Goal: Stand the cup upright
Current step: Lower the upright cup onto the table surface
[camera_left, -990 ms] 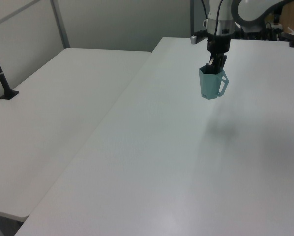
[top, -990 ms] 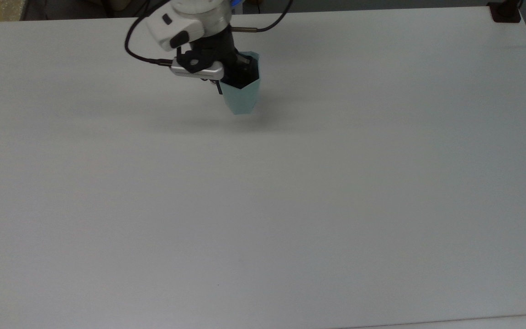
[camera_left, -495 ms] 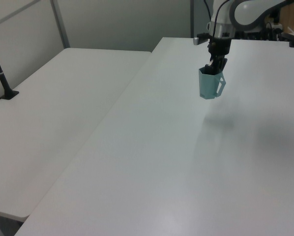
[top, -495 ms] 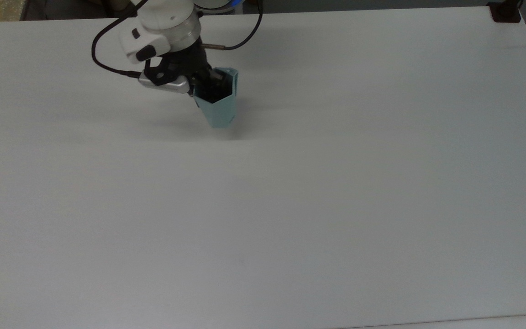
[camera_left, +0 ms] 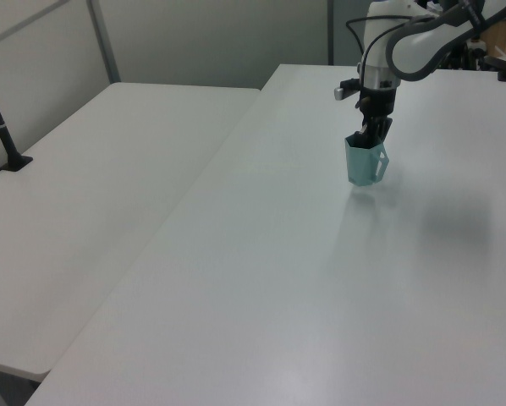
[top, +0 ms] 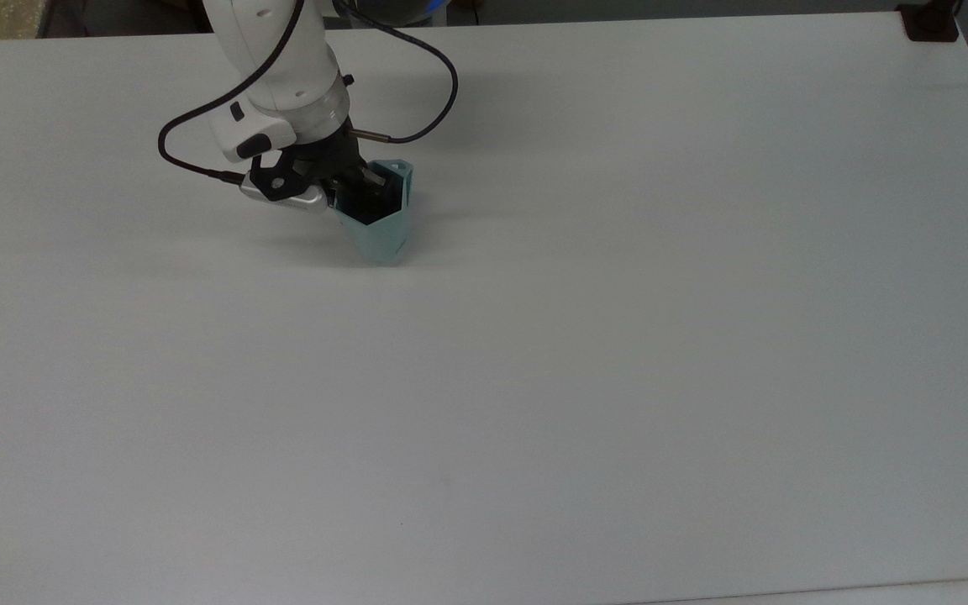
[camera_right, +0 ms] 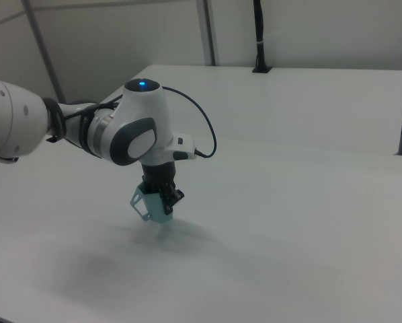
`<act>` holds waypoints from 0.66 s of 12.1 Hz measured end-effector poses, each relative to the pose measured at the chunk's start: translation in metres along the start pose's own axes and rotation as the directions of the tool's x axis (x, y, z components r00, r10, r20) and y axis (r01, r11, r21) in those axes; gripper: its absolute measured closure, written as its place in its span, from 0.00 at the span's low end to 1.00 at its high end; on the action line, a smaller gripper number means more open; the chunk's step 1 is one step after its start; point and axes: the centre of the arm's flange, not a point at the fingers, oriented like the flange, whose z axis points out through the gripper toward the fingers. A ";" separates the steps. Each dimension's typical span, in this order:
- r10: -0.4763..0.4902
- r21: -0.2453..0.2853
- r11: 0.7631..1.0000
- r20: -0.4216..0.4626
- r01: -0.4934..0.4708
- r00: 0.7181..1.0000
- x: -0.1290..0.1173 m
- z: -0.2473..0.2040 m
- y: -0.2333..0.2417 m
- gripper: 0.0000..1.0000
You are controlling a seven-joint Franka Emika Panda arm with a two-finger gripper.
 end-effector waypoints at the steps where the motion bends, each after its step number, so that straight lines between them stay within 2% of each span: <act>1: 0.000 -0.004 1.000 0.001 0.000 1.000 0.001 0.004 0.000 0.91; 4: 0.002 -0.006 1.000 0.003 -0.002 1.000 0.001 0.006 0.001 0.89; 8: 0.010 -0.005 1.000 0.002 -0.010 1.000 0.003 0.005 0.006 0.35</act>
